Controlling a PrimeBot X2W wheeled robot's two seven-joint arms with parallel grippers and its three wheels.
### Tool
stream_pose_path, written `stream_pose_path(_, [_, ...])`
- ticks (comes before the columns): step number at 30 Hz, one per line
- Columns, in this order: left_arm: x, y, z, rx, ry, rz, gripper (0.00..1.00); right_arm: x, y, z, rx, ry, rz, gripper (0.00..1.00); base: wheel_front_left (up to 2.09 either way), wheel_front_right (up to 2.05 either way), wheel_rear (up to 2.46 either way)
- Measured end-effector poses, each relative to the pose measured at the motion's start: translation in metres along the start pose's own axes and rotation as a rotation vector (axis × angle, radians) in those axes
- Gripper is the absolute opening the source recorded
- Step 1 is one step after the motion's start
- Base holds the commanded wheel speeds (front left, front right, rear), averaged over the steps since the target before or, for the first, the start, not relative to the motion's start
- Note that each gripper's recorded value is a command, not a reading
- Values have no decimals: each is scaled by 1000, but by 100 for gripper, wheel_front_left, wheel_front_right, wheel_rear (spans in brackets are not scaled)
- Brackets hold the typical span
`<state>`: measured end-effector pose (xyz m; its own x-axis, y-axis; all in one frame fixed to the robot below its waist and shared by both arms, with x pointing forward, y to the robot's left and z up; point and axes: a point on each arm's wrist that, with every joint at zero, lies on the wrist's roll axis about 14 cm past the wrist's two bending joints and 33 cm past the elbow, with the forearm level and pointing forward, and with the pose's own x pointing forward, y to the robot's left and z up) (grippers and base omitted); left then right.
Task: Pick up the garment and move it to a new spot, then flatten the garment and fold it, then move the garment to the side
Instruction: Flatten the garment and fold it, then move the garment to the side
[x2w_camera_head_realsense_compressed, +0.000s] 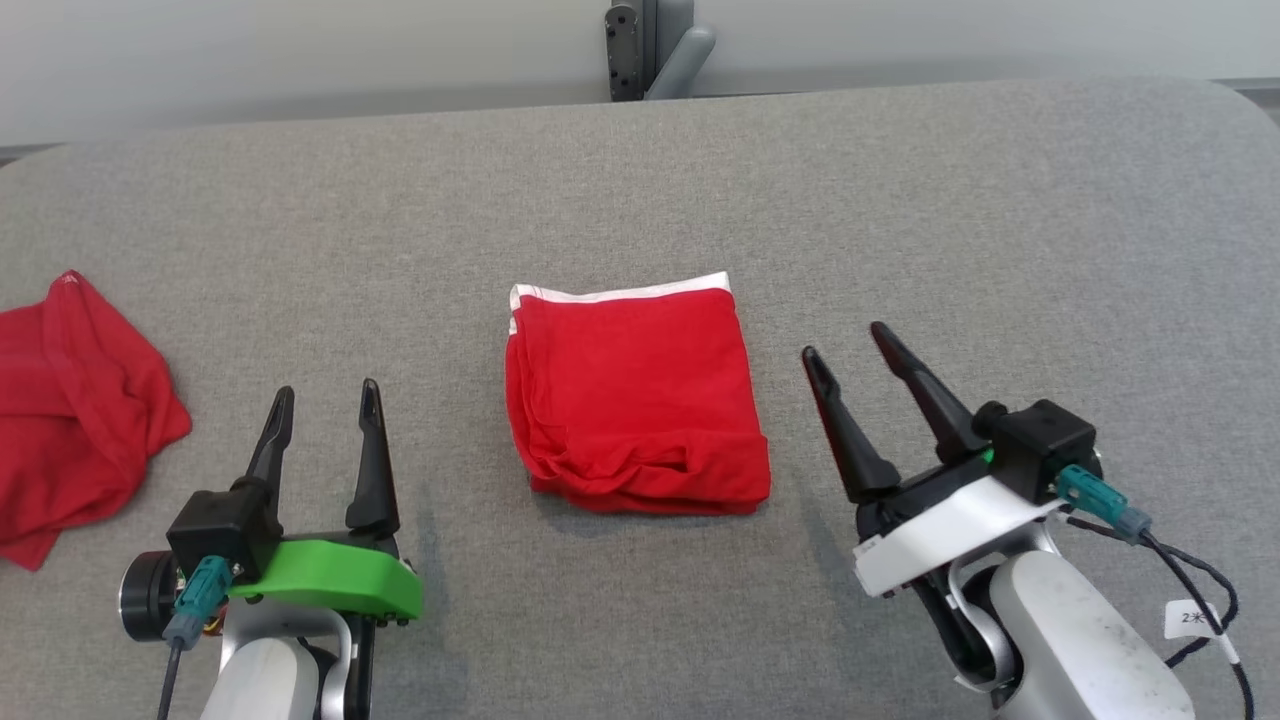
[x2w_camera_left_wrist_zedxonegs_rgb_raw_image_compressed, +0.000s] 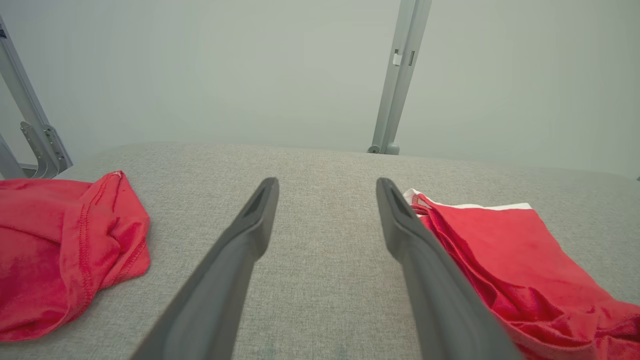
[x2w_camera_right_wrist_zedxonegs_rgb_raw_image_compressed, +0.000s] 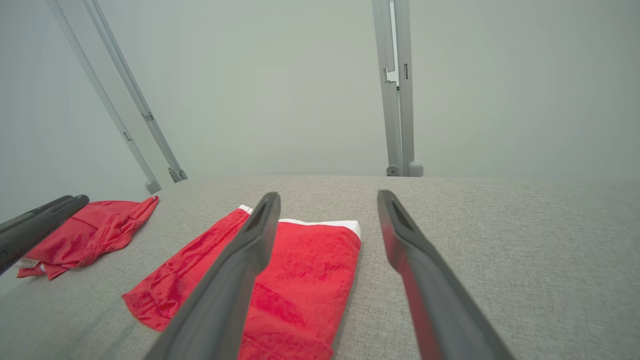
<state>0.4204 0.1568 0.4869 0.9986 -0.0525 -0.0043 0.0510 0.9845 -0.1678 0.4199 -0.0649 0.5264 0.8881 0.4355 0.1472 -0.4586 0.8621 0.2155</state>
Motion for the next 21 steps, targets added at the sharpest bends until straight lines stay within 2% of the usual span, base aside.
stream_pose_path(5, [-9,-7,15,12,-19,-19,100,-21,-38,29,-70,-60,-137,100,0,0,0])
stream_pose_path(10, [-22,-11,22,31,-13,-35,100,-46,-62,47,-114,-75,-232,100,0,0,0])
stream_pose_path(14, [-33,-14,28,39,-10,-41,100,-62,-72,55,-132,-74,-272,100,0,0,0])
stream_pose_path(21, [-51,-16,35,55,-7,-47,100,-82,-68,54,-138,-46,-287,100,0,0,0])
